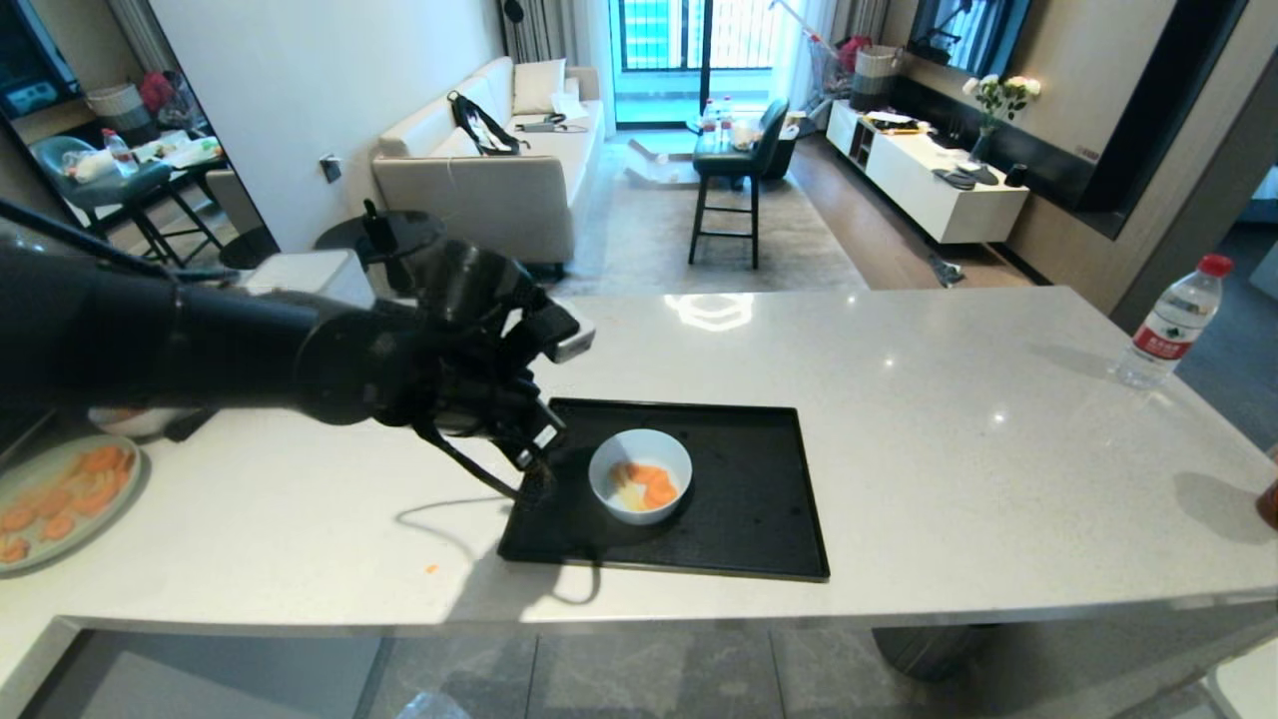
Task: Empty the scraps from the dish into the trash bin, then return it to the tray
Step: Pick up the bowl with leftover food
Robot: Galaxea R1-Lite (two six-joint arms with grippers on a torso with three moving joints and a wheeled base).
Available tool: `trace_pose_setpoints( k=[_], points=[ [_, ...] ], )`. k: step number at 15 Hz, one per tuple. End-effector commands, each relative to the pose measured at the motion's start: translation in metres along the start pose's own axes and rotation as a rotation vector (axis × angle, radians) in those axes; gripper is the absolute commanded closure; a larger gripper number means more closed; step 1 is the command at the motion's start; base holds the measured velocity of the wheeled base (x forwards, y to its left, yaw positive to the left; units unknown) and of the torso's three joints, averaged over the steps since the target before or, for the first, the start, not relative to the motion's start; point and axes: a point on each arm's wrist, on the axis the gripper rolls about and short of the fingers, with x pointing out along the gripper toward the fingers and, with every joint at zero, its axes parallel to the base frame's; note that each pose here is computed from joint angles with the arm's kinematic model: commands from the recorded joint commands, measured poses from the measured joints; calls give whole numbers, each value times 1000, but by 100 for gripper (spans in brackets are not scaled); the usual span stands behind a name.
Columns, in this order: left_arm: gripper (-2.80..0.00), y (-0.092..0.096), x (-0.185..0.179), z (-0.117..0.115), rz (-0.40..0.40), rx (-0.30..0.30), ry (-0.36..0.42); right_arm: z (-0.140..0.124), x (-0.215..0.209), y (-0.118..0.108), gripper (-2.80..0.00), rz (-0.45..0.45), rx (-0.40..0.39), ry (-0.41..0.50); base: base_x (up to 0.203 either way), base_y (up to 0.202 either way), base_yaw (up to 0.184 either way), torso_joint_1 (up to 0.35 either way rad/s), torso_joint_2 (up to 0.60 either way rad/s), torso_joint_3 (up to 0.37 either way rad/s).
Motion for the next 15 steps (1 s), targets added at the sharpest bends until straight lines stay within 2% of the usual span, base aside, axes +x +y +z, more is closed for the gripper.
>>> trace_pose_setpoints(
  k=[1, 4, 6, 8, 10, 15],
  points=[
    [-280, -11, 18, 5, -21, -18, 15, 0, 0, 0, 0, 0, 0, -1, 0, 0, 0, 0, 0, 0],
    [-280, -26, 29, 21, -38, -95, -10, 0, 0, 0, 0, 0, 1, -1, 0, 0, 0, 0, 0, 0],
    [-280, -27, 34, 28, -36, -99, -13, 0, 0, 0, 0, 0, 1, -1, 0, 0, 0, 0, 0, 0],
    [-280, -27, 32, 34, -27, -115, 34, 0, 0, 0, 0, 0, 1, -1, 0, 0, 0, 0, 0, 0],
    [-280, -28, 31, 42, -32, -203, 71, 0, 0, 0, 0, 0, 1, -2, 0, 0, 0, 0, 0, 0],
    [-280, -25, 34, 53, -39, -343, 140, 0, 0, 0, 0, 0, 0, -2, 0, 0, 0, 0, 0, 0]
  ],
)
